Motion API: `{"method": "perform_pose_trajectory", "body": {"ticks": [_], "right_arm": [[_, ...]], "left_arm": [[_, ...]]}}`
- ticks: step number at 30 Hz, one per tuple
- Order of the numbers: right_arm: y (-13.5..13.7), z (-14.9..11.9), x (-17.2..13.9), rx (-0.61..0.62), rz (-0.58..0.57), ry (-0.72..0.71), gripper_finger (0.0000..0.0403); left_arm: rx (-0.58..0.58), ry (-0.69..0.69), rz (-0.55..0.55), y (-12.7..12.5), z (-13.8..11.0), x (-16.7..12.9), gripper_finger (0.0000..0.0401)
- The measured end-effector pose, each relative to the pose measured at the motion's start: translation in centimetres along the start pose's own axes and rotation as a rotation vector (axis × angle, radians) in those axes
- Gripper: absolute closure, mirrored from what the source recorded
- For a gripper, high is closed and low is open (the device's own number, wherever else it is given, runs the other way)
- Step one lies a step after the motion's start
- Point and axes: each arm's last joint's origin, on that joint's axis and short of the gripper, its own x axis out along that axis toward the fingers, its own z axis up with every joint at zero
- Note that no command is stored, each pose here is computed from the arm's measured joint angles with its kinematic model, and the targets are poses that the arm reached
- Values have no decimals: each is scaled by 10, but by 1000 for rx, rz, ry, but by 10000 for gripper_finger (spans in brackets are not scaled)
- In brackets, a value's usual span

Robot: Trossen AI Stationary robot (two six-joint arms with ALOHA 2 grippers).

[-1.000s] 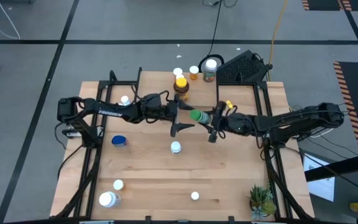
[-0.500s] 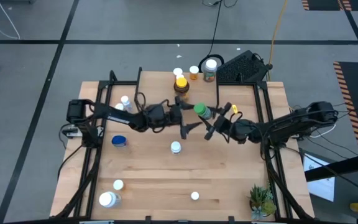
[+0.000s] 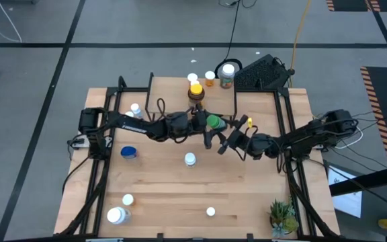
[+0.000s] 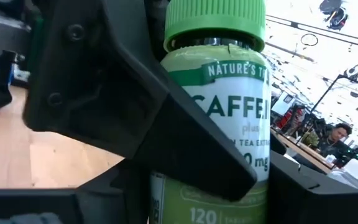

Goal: Pick and place medicine bottles onto shelf by color
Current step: Adjust the pill bottles on the shelf

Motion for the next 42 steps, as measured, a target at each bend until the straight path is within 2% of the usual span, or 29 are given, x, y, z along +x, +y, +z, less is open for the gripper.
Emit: {"method": "perform_pose_trajectory", "body": {"ticks": [7,11,13,16,19,21,22,25,28,37,42], "right_arm": [[0,1,0,14,11,-8,185],[-3,1,-5,44,67,30,152],[-6,3,-8,72,148,67,129],[-24,11,-12,195,335,161,100],[-47,23,-11,349,591,270,80],[-62,33,-12,408,666,280,73],[-69,38,-11,416,658,264,71],[-83,56,-6,405,626,199,70],[-83,63,1,375,625,174,69],[-45,41,32,327,640,244,69],[-37,34,38,315,639,269,69]], "left_arm": [[17,7,11,1,0,0,174],[100,49,-13,0,-4,-1,177],[134,89,-39,0,-2,-4,186],[149,132,-132,4,-1,-8,194],[133,180,-290,11,2,-13,195],[117,219,-381,15,2,-13,194],[105,265,-424,16,-1,-14,193],[147,344,-461,13,-10,-12,193],[173,357,-475,11,-9,-12,192],[204,375,-409,11,-9,-12,190],[201,400,-404,11,-11,-13,190]]}}
